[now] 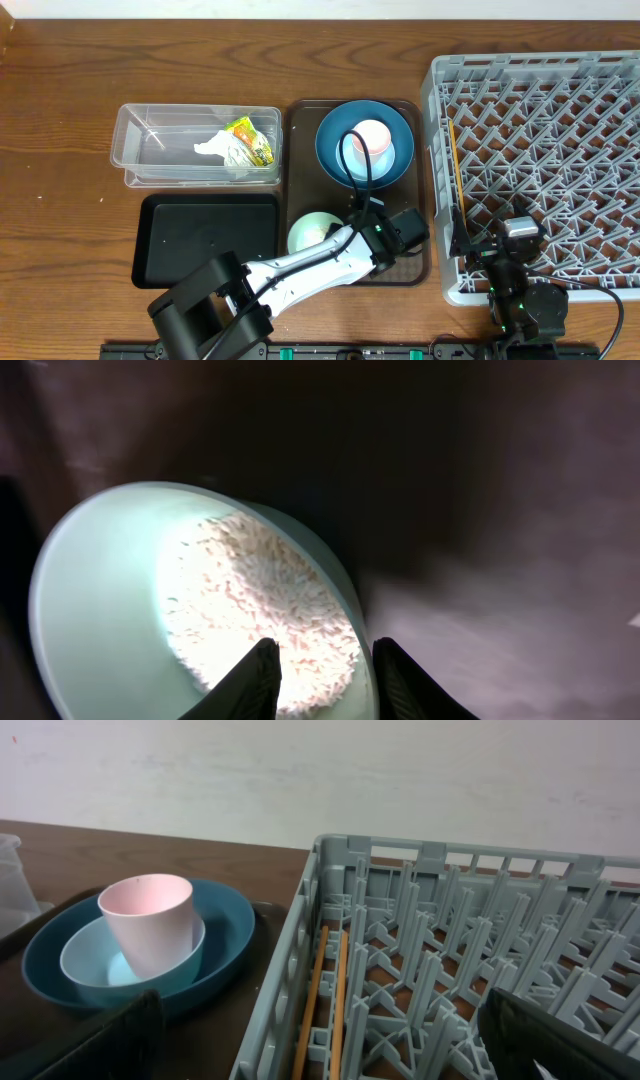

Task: Sort waste into correct bins and load items into the dishwasher rack
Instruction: 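Grasp the rim of the mint rice bowl with the left gripper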

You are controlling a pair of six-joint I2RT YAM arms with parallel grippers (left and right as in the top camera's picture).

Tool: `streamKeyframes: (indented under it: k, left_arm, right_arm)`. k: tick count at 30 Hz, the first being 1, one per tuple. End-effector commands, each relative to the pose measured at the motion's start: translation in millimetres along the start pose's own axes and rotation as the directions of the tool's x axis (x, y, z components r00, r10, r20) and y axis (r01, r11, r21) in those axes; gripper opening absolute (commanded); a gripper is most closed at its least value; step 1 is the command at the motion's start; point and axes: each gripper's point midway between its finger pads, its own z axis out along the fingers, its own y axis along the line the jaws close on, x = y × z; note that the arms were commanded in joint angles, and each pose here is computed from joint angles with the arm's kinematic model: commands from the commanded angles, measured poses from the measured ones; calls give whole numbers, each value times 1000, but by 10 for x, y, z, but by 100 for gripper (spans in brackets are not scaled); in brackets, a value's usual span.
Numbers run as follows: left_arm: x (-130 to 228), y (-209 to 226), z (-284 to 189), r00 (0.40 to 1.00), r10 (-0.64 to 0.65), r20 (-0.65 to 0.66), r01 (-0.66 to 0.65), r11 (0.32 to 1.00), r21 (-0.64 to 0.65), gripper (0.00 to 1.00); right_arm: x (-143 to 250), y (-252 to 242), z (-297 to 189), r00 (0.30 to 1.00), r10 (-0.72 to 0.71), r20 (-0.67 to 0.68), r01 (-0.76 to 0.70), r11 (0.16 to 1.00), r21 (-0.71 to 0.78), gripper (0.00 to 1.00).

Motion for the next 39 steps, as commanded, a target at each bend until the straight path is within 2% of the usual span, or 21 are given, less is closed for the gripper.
streamKeyframes:
  k: [1, 5, 12, 39]
  left_arm:
    - [-70, 198, 38, 999, 4, 48, 1, 994, -106, 34]
    - [-74, 188, 41, 999, -11, 48, 16, 995, -99, 34]
    - [39, 5, 51, 998, -62, -24, 62, 998, 1, 34]
    - [20, -37, 140, 995, -99, 6, 99, 995, 20, 34]
  right_arm:
    - [16, 26, 2, 1000, -11, -5, 11, 1000, -10, 99]
    - [16, 26, 2, 1000, -11, -5, 11, 1000, -10, 99]
    - [16, 26, 2, 1000, -11, -5, 11, 1000, -10, 99]
    - [16, 26, 2, 1000, -11, -5, 11, 1000, -10, 99]
